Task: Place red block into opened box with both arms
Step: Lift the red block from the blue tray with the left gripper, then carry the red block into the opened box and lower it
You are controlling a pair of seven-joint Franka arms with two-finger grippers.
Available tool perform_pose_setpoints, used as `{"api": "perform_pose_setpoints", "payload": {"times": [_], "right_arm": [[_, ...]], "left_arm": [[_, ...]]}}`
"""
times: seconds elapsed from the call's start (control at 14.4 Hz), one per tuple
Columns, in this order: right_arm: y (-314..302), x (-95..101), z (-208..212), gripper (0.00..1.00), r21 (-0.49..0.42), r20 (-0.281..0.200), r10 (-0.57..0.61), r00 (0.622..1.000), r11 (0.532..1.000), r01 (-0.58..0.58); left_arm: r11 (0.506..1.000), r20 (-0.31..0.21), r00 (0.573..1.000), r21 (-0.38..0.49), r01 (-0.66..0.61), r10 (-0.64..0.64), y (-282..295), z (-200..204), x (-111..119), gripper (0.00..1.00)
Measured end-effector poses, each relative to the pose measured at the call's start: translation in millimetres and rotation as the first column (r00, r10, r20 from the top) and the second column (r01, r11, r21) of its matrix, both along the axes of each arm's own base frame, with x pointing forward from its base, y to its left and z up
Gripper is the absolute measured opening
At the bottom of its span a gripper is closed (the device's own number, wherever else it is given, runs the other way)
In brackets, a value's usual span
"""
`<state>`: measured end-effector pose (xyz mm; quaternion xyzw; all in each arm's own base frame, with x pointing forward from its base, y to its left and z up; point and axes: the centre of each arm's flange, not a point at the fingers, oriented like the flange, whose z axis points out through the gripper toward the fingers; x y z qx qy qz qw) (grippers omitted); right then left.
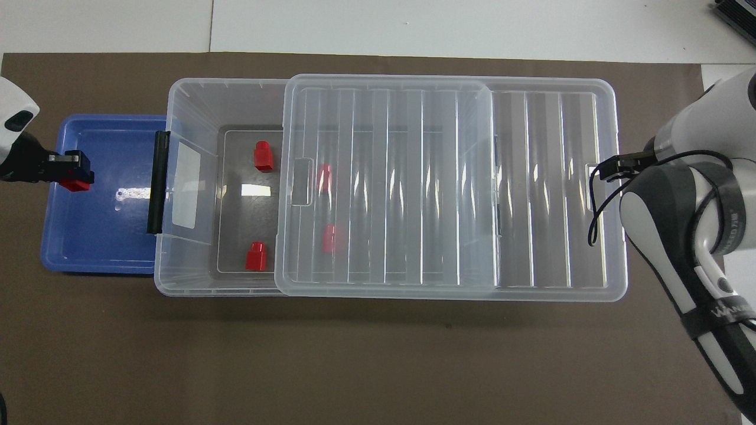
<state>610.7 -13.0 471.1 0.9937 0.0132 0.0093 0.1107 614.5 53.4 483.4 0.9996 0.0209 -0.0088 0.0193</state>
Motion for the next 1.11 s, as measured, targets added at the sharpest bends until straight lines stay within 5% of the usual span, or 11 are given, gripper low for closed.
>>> {"api": "perform_pose_setpoints", "payload": {"times": [0.42, 0.62, 1.11], "right_arm": [[-3.0, -2.0, 7.4, 1.00, -0.028, -0.015, 0.000, 1.000, 1.000, -0.001], [-3.5, -2.9, 16.2, 1.00, -0.030, -0.003, -0.001, 1.000, 1.000, 0.000], [0.4, -39.8, 106.1, 1.00, 0.073, 0.016, -0.061, 0.998, 0.996, 0.059]], "left_arm": [[0.975, -0.006, 0.975, -0.010, -0.224, 0.224, -135.5, 43.3, -1.1, 0.34], [0.944, 0.047, 0.943, -0.044, -0.328, 0.330, -189.9, 50.4, -1.9, 0.34], [0.954, 0.109, 0.948, -0.045, -0.296, 0.299, -231.4, 10.5, -7.5, 0.34]]}}
